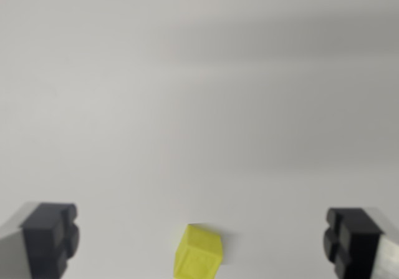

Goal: Pick yellow cube

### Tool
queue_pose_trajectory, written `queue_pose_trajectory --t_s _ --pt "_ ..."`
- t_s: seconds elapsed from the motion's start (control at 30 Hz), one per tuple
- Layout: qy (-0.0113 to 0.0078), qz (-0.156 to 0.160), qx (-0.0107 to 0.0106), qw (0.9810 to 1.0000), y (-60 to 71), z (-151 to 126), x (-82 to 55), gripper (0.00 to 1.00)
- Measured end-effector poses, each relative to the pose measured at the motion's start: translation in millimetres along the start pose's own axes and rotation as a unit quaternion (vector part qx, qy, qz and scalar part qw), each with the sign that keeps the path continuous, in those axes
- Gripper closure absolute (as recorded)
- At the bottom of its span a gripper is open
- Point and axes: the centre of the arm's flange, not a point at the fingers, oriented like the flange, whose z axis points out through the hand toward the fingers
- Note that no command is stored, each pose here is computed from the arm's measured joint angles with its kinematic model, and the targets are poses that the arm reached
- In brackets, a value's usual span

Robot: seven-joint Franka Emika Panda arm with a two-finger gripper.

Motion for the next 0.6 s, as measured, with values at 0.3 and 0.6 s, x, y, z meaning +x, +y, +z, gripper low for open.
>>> queue_pose_trajectory --t_s 0.3,0.6 --pt "-0.0016 0.008 -0.0013 1.0000 4.0 6.1 -4.4 0.00" --pt "-0.0042 0.023 -0.0027 0.9997 17.8 27.4 -17.7 0.00"
